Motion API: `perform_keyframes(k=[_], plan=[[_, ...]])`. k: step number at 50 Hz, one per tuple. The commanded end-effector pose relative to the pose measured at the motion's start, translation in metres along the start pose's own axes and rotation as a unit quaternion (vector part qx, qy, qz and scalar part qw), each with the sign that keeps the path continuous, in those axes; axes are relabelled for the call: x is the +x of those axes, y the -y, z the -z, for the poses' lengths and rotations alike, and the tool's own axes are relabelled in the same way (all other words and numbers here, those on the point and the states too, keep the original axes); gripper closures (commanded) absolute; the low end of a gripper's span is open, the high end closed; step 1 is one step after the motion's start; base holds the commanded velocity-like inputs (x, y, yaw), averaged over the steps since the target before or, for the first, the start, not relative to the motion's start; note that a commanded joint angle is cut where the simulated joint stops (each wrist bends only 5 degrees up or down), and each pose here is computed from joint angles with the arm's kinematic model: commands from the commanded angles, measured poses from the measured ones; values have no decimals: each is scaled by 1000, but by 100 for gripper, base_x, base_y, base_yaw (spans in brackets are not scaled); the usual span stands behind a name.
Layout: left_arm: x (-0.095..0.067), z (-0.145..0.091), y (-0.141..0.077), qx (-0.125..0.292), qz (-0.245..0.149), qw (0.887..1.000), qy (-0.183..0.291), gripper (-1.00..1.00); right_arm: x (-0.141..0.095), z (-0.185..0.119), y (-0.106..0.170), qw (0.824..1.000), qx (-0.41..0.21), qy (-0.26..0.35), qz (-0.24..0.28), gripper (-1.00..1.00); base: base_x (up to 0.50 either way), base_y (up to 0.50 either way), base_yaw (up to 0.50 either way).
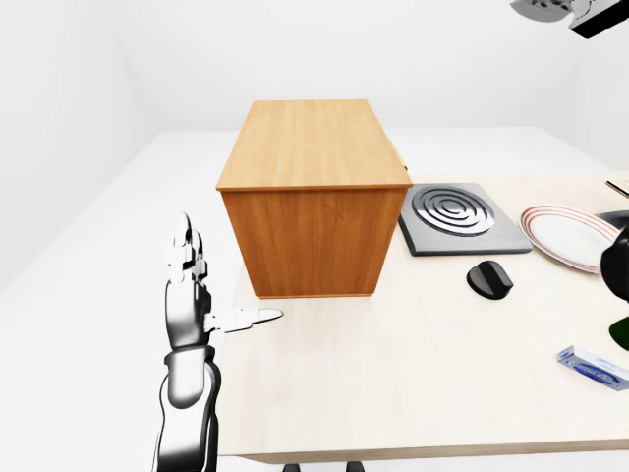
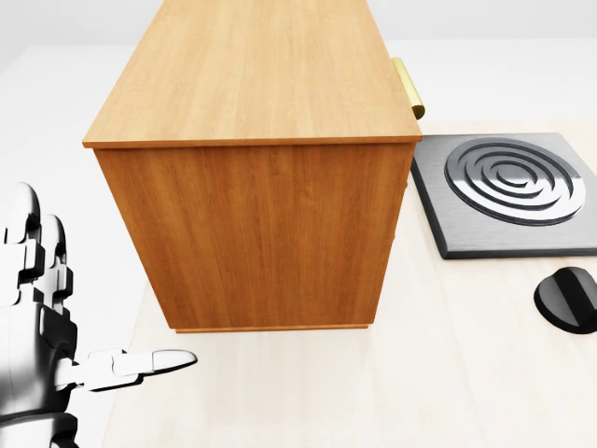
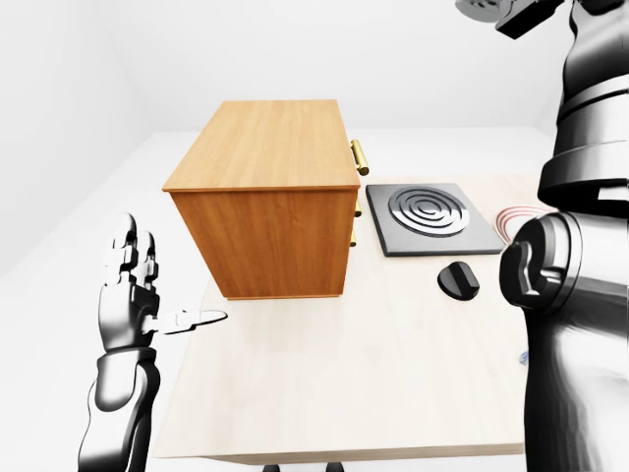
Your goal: Put the bowl on the top of the cabinet.
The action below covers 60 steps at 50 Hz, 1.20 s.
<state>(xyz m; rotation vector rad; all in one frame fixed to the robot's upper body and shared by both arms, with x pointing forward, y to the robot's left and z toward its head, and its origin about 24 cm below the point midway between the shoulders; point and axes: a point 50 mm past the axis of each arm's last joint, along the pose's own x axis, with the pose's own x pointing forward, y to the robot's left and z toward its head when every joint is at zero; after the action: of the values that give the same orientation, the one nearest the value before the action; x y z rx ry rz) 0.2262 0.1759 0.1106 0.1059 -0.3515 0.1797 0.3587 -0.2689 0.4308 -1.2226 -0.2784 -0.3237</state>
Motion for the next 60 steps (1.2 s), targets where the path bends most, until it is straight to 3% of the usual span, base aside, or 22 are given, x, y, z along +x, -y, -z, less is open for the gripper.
perform_keyframes(k=[1, 15, 22, 25, 28, 34, 60], plan=[[1, 1, 1, -3, 2, 1000, -1, -100, 15, -35, -4, 1000, -14, 3, -19, 100, 0, 0, 0], [2, 1, 0, -8, 4, 1000, -1, -100, 19, -128, -58, 988, 31, 125, -87, 100, 0, 0, 0], [2, 2, -1, -9, 4, 1000, -3, -100, 15, -151, -93, 980, 40, 153, -118, 100, 0, 0, 0], [2, 2, -1, -9, 4, 1000, -3, -100, 15, -151, -93, 980, 40, 153, -118, 100, 0, 0, 0], [2, 1, -2, -8, 3, 1000, -2, -100, 12, -154, -118, 977, 43, 156, -141, 100, 0, 0, 0], [1, 2, -2, -8, 4, 1000, -4, -100, 8, -153, -142, 974, 36, 155, -164, 100, 0, 0, 0], [0, 4, -1, -9, 10, 1000, -8, -100, -5, -170, -181, 961, 28, 176, -210, 100, 0, 0, 0]])
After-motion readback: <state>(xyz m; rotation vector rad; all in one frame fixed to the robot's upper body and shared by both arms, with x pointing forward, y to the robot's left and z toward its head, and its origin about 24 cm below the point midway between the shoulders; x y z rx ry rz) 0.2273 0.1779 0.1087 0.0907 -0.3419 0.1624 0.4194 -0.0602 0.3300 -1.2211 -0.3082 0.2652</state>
